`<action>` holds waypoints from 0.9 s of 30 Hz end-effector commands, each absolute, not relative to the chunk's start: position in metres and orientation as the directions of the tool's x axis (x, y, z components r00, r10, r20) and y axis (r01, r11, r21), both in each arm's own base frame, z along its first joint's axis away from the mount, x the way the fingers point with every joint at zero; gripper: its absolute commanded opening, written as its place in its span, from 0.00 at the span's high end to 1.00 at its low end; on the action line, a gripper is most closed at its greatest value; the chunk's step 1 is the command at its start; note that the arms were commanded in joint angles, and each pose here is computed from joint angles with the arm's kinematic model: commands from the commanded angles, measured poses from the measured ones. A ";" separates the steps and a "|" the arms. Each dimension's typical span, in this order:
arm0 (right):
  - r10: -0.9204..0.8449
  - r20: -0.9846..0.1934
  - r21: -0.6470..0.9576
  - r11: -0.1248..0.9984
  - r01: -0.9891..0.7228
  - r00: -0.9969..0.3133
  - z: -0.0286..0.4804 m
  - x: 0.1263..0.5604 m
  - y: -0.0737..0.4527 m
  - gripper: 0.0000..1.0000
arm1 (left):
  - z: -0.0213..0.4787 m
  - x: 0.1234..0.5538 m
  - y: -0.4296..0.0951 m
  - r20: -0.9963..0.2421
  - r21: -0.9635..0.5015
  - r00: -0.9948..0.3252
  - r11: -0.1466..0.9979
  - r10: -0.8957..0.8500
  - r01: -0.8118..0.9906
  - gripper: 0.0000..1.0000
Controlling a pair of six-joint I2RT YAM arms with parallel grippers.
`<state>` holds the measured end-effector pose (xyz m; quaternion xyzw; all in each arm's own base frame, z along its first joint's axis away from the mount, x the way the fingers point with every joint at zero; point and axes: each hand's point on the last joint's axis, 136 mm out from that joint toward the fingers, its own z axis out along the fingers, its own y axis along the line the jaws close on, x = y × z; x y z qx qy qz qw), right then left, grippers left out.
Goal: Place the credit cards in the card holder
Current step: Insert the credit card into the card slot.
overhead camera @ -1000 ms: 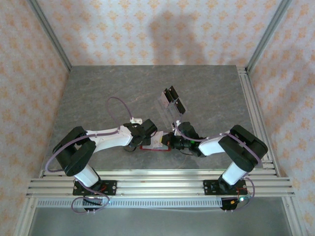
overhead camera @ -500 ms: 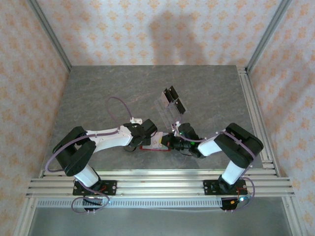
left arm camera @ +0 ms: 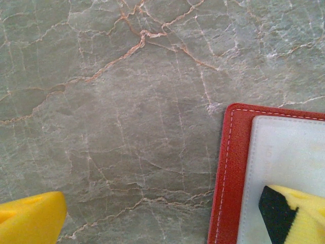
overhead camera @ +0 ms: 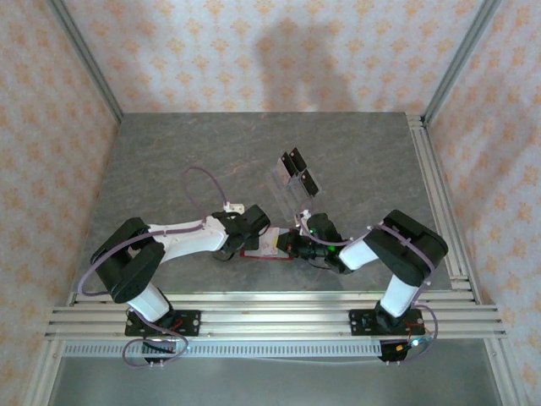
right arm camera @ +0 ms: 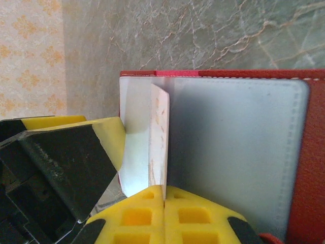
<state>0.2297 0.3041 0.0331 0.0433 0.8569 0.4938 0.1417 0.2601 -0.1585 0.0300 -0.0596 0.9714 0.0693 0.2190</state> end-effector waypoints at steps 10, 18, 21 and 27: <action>0.200 -0.174 0.858 0.511 -0.049 -0.964 0.021 0.226 0.311 1.00 | 0.026 0.247 -0.143 -0.403 0.192 -0.914 0.971 -0.053 -0.141 0.00; 0.183 -0.164 0.860 0.508 -0.050 -0.969 0.019 0.225 0.322 1.00 | 0.026 0.247 -0.143 -0.405 0.186 -0.912 0.972 -0.059 -0.145 0.00; 0.186 -0.157 0.861 0.507 -0.043 -0.970 0.020 0.224 0.322 0.98 | 0.027 0.246 -0.143 -0.406 0.184 -0.912 0.972 -0.062 -0.148 0.00; 0.185 -0.169 0.839 0.543 -0.043 -0.968 0.031 0.223 0.316 0.64 | 0.044 0.249 -0.138 -0.449 0.164 -0.888 0.968 -0.098 -0.190 0.00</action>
